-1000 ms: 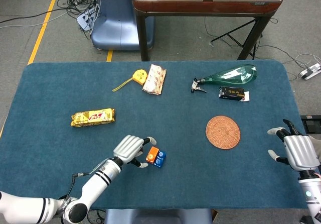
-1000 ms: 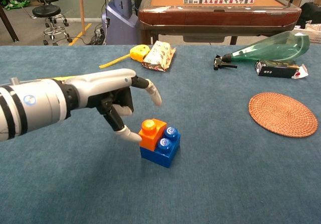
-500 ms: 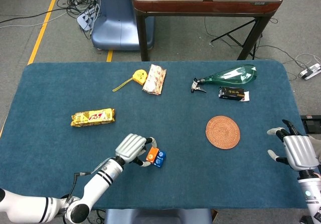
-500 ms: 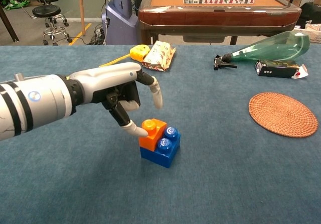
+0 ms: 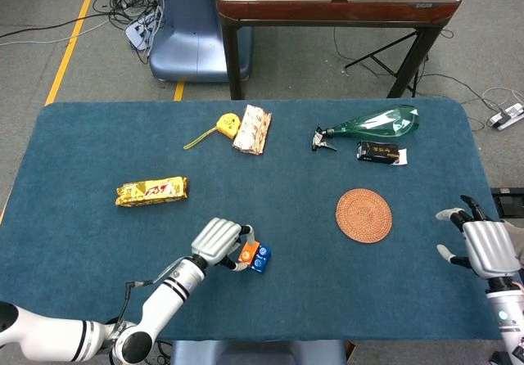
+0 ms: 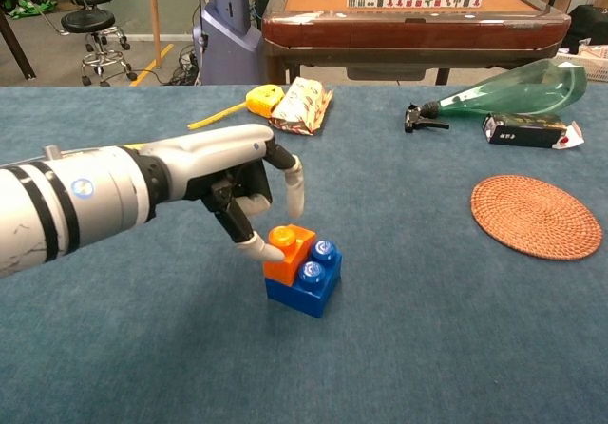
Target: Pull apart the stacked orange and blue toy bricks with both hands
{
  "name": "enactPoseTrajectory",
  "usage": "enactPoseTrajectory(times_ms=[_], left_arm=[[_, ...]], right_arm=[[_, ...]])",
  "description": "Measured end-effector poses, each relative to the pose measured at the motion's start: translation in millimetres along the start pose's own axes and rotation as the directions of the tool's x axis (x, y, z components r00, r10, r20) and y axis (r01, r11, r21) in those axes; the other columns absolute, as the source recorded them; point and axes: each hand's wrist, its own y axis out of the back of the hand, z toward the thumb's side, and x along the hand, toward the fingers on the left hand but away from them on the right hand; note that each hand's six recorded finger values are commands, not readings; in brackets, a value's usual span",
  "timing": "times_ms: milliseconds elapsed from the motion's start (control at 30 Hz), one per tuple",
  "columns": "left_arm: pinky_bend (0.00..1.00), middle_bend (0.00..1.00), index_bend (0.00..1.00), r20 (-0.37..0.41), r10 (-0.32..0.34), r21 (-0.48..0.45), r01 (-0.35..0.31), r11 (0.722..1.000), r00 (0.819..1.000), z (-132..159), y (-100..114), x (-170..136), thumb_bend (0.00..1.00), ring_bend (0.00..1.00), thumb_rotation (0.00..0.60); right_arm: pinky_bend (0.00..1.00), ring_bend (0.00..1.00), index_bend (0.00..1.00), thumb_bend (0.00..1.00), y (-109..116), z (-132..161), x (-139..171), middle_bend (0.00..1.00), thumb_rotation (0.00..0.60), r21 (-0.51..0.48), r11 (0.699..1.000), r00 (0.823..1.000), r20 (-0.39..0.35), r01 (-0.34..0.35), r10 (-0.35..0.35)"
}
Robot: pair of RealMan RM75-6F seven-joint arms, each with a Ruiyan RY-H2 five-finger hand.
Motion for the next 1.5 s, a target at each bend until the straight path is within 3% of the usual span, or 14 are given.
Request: enactPoseTrajectory(times_ms=[433,800,1233,1500], left_arm=[[1.0,0.89,0.62,-0.009,-0.016,0.003,0.016,1.0,1.0,-1.5,-2.1,0.3,0.11,0.95,0.6],[1.0,0.89,0.61,-0.008,-0.035,0.0,0.035,0.999,0.999,-3.0,-3.6,-1.9,0.28,0.95,0.6],[1.0,0.88,0.61,-0.001,-0.046,0.0,0.046,0.999,0.999,-2.1,-4.5,-2.5,0.3,0.95,0.6],[1.0,0.88,0.62,0.0,-0.054,-0.018,0.054,0.998,0.999,-0.9,-4.7,-1.6,0.39,0.95,0.6]], right_arm=[[0.46,0.37,0.38,0.18,-5.1,-1.2,-1.8,0.38,0.6,-0.007,1.0,1.0,-0.001,-0.011,0.011],[0.46,0.37,0.38,0.18,-8.3,0.0,-3.4,0.38,0.6,-0.008,1.0,1.0,-0.004,-0.019,0.019],[0.46,0.37,0.38,0.18,-11.9,-1.4,-5.0,0.38,0.6,-0.012,1.0,1.0,-0.001,-0.027,0.027],[0.46,0.37,0.38,0.18,-14.1,-2.3,-5.5,0.38,0.6,-0.015,0.999,1.0,0.001,-0.031,0.031]])
